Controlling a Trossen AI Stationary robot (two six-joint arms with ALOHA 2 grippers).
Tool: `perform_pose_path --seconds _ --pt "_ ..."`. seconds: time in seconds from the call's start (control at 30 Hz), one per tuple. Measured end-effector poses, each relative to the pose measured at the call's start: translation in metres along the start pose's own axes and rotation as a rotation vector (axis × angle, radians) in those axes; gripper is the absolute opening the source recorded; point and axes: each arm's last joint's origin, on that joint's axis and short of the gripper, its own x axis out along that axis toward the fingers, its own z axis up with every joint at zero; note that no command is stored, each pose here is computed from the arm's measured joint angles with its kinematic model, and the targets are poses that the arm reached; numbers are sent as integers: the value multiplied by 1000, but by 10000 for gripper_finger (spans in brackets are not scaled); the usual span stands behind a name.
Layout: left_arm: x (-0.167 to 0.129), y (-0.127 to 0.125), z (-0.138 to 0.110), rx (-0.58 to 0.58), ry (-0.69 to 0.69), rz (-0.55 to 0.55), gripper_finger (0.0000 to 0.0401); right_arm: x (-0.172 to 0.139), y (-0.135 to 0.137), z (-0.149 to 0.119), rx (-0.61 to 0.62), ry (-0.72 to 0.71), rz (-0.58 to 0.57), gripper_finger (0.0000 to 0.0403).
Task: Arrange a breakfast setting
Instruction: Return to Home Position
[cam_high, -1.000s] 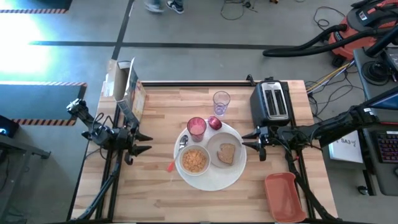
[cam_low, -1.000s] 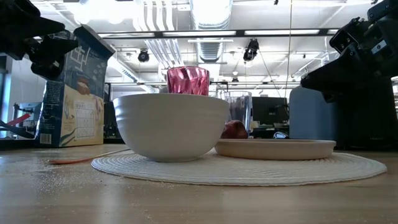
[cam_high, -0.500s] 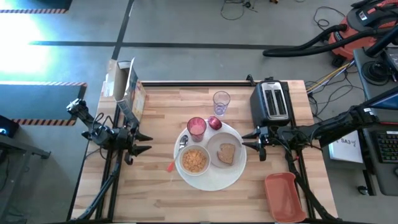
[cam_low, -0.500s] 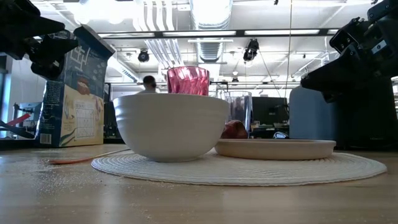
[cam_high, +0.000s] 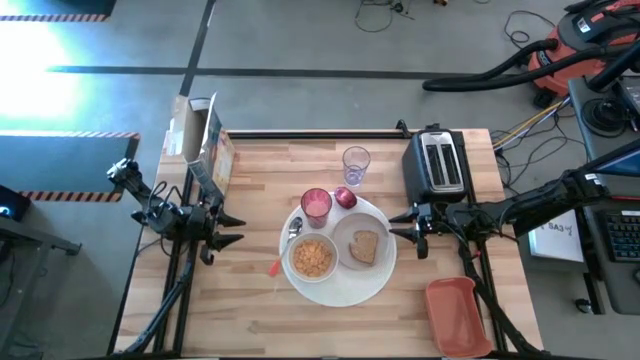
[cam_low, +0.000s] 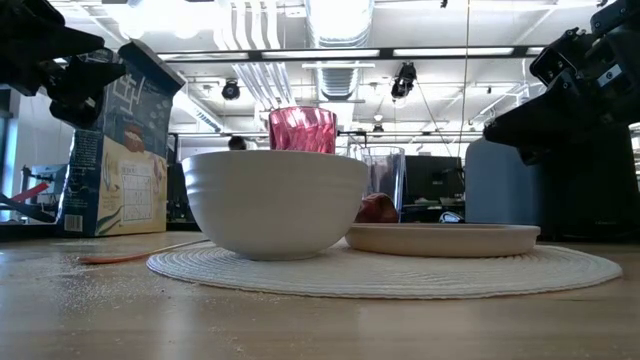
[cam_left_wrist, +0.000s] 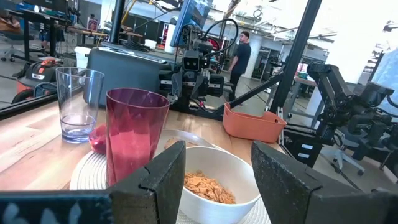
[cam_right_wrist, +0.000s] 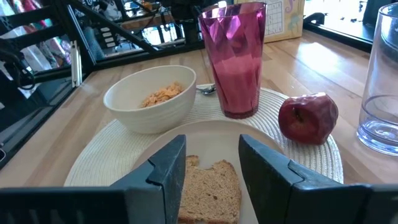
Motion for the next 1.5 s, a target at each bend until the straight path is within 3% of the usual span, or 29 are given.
perform_pose_path --seconds 1.5 --pt "0 0 0 -1 -1 -1 167 0 0 0 0 0 0 129"
